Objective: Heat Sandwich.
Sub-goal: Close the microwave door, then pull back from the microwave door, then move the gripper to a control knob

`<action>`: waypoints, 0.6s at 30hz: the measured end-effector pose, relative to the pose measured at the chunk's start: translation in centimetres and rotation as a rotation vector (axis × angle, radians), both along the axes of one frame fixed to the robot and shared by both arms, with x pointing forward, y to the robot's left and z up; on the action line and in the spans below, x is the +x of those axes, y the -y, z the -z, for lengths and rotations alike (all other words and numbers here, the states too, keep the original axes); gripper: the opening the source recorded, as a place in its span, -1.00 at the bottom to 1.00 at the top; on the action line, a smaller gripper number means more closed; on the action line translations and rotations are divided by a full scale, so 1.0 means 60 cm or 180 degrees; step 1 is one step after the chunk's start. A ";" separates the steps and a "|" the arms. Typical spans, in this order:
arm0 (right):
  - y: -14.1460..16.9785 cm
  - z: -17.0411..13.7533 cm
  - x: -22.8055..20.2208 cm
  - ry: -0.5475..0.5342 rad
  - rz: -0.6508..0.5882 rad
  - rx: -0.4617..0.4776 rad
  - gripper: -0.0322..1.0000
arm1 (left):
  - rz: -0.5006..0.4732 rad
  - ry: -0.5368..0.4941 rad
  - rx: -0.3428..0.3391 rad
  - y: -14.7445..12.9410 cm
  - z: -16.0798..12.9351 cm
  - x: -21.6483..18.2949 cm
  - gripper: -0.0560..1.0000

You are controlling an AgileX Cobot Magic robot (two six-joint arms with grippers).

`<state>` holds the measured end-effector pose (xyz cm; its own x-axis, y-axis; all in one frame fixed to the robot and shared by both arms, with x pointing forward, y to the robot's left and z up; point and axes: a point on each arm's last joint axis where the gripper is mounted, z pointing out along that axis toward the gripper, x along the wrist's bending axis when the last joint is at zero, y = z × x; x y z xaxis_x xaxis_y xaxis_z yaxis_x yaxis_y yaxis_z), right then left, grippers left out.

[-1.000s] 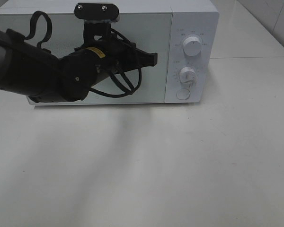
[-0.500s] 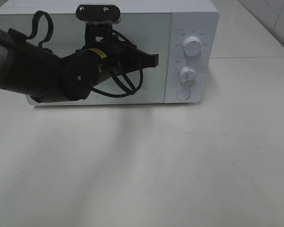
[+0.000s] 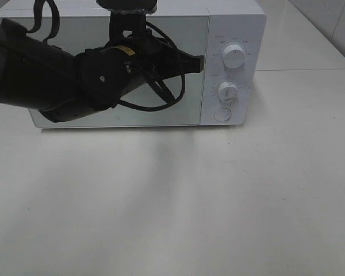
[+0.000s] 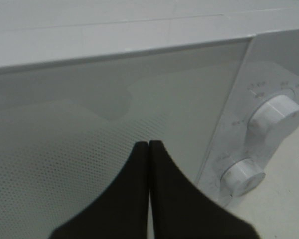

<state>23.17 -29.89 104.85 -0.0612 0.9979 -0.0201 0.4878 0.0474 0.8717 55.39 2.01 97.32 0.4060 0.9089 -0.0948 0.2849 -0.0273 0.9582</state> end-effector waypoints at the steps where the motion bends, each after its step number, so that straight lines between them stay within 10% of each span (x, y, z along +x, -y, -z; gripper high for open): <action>1: 0.000 0.000 0.000 0.0000 0.0000 0.0000 0.53 | 0.0043 -0.0067 0.0037 -0.002 0.002 -0.006 -0.89; 18: 0.000 0.000 0.000 0.0000 0.0000 0.0000 0.53 | 0.0616 -0.0832 0.0506 -0.059 0.015 -0.091 -0.89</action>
<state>23.17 -29.89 104.85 -0.0612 0.9979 -0.0201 0.4878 0.0474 0.8717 49.94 5.53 96.40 0.5527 0.8293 -0.0819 0.4947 -0.2474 0.8331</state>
